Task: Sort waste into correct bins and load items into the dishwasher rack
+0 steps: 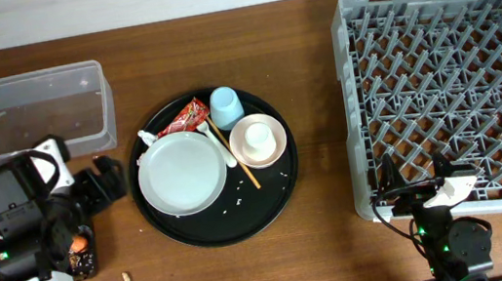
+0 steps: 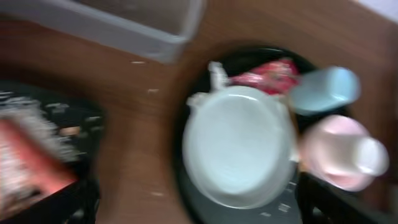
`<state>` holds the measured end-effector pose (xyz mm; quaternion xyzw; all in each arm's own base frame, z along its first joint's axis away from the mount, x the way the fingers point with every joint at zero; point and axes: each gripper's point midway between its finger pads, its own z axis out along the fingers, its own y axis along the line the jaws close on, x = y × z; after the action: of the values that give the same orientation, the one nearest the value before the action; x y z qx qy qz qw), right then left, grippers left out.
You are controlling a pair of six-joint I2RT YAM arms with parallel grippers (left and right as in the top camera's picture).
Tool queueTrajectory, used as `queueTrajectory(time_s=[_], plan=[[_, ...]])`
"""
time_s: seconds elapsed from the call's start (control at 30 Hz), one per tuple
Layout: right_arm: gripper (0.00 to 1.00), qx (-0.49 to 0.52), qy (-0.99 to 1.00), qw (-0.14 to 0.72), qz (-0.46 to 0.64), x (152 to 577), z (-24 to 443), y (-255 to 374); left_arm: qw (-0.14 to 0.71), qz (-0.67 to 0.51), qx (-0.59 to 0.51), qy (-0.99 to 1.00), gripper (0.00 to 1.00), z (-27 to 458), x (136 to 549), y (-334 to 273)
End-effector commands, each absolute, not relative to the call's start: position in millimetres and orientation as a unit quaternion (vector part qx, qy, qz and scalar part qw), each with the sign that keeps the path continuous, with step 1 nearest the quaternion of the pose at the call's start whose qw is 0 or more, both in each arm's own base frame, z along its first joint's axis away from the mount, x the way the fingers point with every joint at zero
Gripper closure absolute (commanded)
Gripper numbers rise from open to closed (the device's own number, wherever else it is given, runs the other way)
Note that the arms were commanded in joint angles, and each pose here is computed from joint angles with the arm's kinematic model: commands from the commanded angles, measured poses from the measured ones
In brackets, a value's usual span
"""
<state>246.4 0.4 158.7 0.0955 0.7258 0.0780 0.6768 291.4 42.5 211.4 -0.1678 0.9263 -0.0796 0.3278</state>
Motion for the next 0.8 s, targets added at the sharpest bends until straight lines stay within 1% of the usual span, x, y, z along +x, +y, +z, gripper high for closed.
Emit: queueTrajectory(time_s=[0.0, 0.1, 0.13, 0.27, 0.37, 0.4, 0.47, 0.53, 0.57, 0.63, 0.67, 0.73, 0.77], plan=[[0.01, 0.093, 0.728, 0.675, 0.074, 246, 156, 0, 0.334, 0.016, -0.225, 0.915, 0.01, 216, 284, 83], [0.01, 0.093, 0.728, 0.675, 0.074, 246, 156, 0, 0.340, 0.012, -0.343, 0.875, 0.01, 218, 275, 114], [0.01, 0.093, 0.728, 0.675, 0.074, 246, 156, 0, 0.343, 0.002, -0.368, 0.864, 0.01, 219, 274, 120], [0.01, 0.093, 0.727, 0.677, 0.074, 246, 157, 0, 0.342, -0.020, -0.397, 0.852, 0.01, 219, 269, 129], [0.01, 0.111, 0.712, 0.684, 0.112, 247, 165, 4, 0.326, -0.021, -0.400, 0.856, 0.01, 213, 263, 126], [0.01, 0.119, 0.711, 0.681, 0.131, 247, 165, 7, 0.314, -0.022, -0.402, 0.860, 0.01, 210, 259, 123], [0.01, 0.124, 0.710, 0.661, 0.209, 245, 166, 26, 0.294, -0.018, -0.407, 0.865, 0.01, 204, 251, 121], [0.01, 0.118, 0.710, 0.607, 0.336, 237, 166, 60, 0.290, -0.005, -0.411, 0.864, 0.01, 202, 248, 124], [0.01, 0.091, 0.714, 0.558, 0.413, 225, 165, 87, 0.284, -0.011, -0.411, 0.866, 0.01, 201, 246, 122], [0.01, 0.043, 0.720, 0.522, 0.456, 211, 165, 108, 0.281, -0.035, -0.404, 0.870, 0.01, 200, 248, 113], [0.01, 0.035, 0.717, 0.518, 0.465, 208, 167, 111, 0.282, -0.050, -0.398, 0.872, 0.01, 201, 251, 108], [0.01, 0.055, 0.706, 0.512, 0.487, 208, 174, 111, 0.301, -0.090, -0.348, 0.883, 0.01, 208, 263, 94], [0.01, 0.059, 0.700, 0.510, 0.496, 208, 179, 112, 0.304, -0.096, -0.343, 0.884, 0.01, 209, 265, 92]])
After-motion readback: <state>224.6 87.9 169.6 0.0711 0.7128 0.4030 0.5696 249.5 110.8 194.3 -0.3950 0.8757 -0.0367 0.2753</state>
